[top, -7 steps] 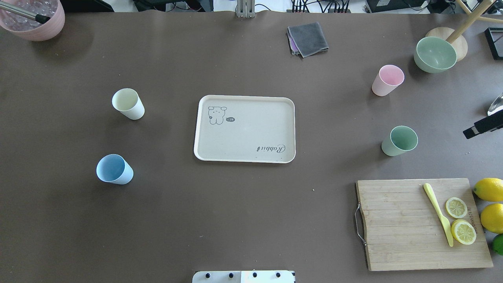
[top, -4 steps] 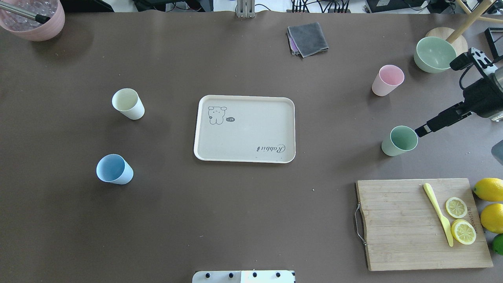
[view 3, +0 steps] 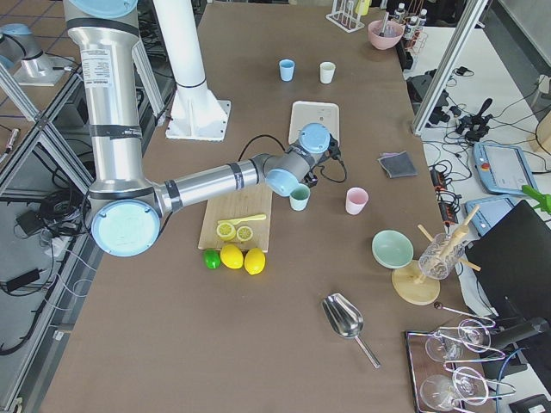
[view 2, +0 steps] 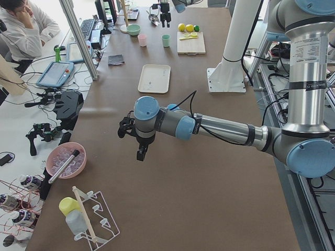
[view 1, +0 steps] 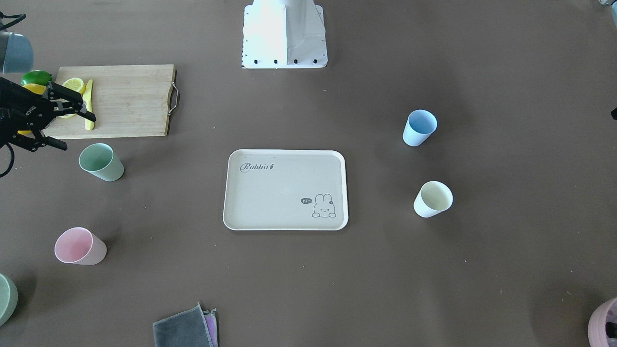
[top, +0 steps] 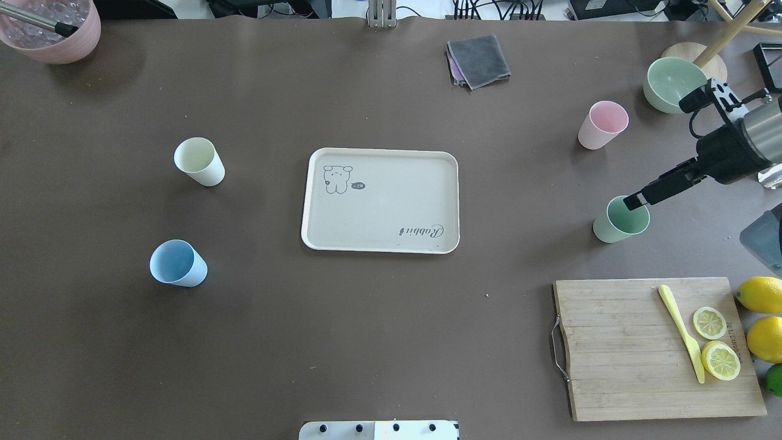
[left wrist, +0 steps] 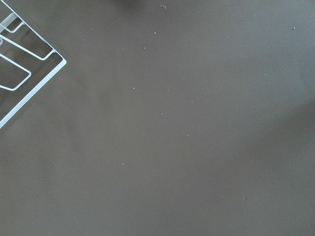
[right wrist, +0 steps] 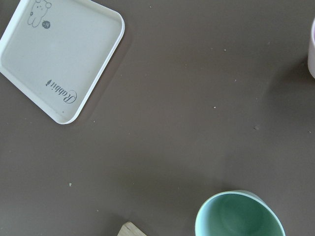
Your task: Place all cups on tray
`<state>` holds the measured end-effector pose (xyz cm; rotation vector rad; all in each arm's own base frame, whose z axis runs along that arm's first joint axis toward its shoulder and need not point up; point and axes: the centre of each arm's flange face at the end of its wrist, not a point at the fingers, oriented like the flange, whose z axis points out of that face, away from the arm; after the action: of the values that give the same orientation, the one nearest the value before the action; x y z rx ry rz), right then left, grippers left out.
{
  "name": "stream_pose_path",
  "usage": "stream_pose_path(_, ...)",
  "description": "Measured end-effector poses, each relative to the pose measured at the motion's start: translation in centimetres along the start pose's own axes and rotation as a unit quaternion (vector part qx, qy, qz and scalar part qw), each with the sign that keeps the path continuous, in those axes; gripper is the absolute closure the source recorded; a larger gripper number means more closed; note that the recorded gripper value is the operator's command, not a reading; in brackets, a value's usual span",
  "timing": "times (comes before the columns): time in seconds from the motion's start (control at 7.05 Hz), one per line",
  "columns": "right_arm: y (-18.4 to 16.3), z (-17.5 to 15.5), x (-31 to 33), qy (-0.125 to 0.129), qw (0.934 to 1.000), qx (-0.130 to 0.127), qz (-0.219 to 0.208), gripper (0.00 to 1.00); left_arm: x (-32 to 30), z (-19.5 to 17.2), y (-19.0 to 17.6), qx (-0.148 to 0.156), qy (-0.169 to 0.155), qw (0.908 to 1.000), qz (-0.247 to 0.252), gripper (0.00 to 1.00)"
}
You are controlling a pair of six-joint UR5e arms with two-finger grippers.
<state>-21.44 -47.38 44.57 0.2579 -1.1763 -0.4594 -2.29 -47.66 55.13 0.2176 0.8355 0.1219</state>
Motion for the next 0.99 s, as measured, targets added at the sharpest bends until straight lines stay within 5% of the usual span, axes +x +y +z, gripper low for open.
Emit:
stream_pose_path(0.57,-0.1,3.1,2.7,0.089,0.9952,0.012,0.039,0.06,-0.6,0.6,0.1,-0.005,0.0,1.0,-0.005,0.02)
stream_pose_path(0.85,1.2,4.5,4.0,0.119,0.9917,0.001,0.047,0.27,-0.6,0.6,0.1,-0.006,0.0,1.0,-0.005,0.02)
stream_pose_path(0.99,2.2,5.3,4.4,0.124,0.991,-0.009,0.049,0.58,-0.6,0.6,0.1,-0.005,0.0,1.0,-0.005,0.02)
